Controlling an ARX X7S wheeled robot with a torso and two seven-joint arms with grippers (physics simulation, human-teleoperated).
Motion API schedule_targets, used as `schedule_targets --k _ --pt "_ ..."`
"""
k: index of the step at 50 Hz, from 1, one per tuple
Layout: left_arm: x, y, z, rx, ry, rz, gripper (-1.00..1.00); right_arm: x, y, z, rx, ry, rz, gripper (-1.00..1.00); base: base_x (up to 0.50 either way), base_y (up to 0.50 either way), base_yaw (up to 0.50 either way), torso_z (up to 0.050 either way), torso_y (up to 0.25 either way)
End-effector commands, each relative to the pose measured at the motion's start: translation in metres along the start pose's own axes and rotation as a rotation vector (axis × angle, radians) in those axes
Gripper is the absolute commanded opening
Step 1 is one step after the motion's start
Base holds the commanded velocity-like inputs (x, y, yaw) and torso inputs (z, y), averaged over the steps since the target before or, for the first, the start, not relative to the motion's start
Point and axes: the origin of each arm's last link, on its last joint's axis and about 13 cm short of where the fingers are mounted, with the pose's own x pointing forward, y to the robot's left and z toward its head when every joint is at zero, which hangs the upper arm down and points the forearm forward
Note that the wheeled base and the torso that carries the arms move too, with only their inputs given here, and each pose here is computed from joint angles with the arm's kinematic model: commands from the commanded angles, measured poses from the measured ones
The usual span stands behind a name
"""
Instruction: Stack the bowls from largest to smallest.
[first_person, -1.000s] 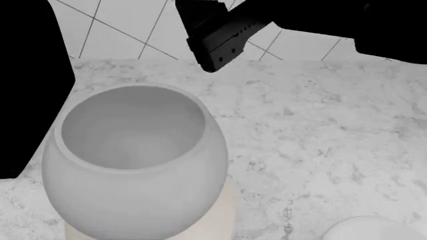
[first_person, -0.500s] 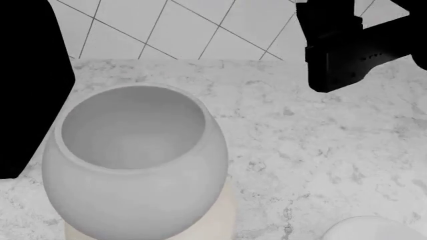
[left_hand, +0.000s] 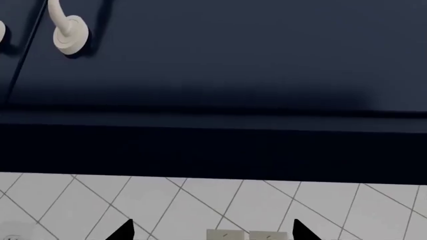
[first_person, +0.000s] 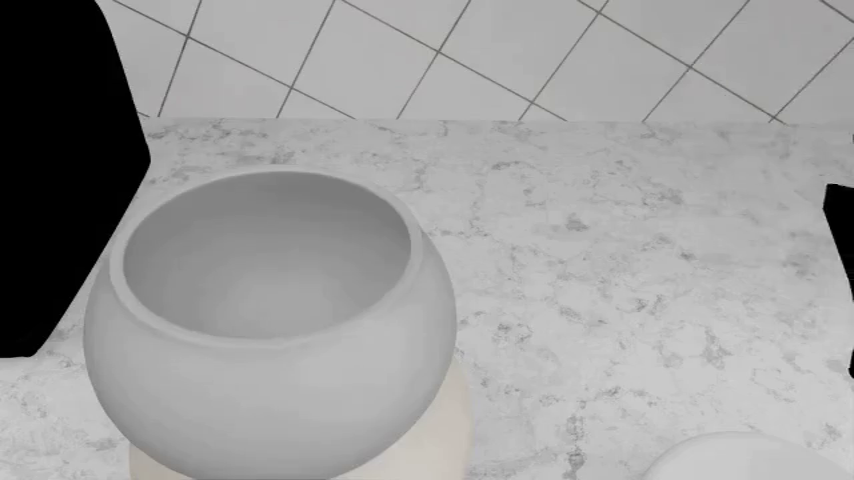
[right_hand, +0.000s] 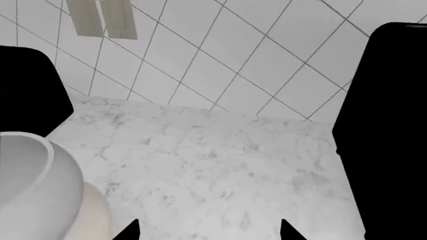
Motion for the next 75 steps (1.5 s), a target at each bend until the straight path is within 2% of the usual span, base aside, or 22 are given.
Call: schedule_targets --k 1,12,13,14,18,23,24,42,52,75 --pt "0.001 0.003 -0.002 0.027 -0.016 0.022 1.00 -0.031 -0.003 -0.016 0.022 0.052 -0.051 1.00 0.00 0.00 0.00 0.000 0.000" --pt "0.001 0.000 -0.002 0.020 -0.018 0.015 1.00 -0.058 -0.001 -0.016 0.053 0.076 -0.096 1.00 0.00 0.00 0.00 0.000 0.000" --pt "0.000 -0.002 -0.003 0.011 -0.015 0.008 1.00 -0.045 0.005 -0.020 -0.022 0.139 0.054 1.00 0.00 0.00 0.00 0.000 0.000" --pt "0.000 -0.002 -0.003 0.010 -0.015 0.008 1.00 -0.037 0.009 -0.029 -0.074 0.111 -0.007 1.00 0.00 0.00 0.00 0.000 0.000" --pt "-0.001 -0.003 -0.004 0.007 -0.015 0.008 1.00 -0.063 0.005 -0.042 0.010 0.156 -0.025 1.00 0.00 0.00 0.00 0.000 0.000" --pt "-0.002 -0.002 -0.003 0.004 -0.014 0.011 1.00 -0.085 -0.001 -0.053 0.075 0.173 -0.140 1.00 0.00 0.00 0.00 0.000 0.000" --pt "-0.002 -0.002 -0.003 0.004 -0.014 0.011 1.00 -0.093 0.000 -0.053 0.078 0.132 -0.170 1.00 0.00 0.00 0.00 0.000 0.000" --pt "-0.003 -0.002 -0.004 0.003 -0.012 0.010 1.00 -0.104 -0.007 -0.065 0.100 0.156 -0.221 1.00 0.00 0.00 0.00 0.000 0.000" --pt "-0.002 -0.002 -0.004 0.005 -0.012 0.007 1.00 -0.098 -0.013 -0.078 0.150 0.144 -0.233 1.00 0.00 0.00 0.00 0.000 0.000" --pt "-0.003 -0.004 -0.007 0.016 -0.005 -0.004 1.00 -0.061 -0.025 -0.122 0.273 0.132 -0.196 1.00 0.00 0.00 0.00 0.000 0.000"
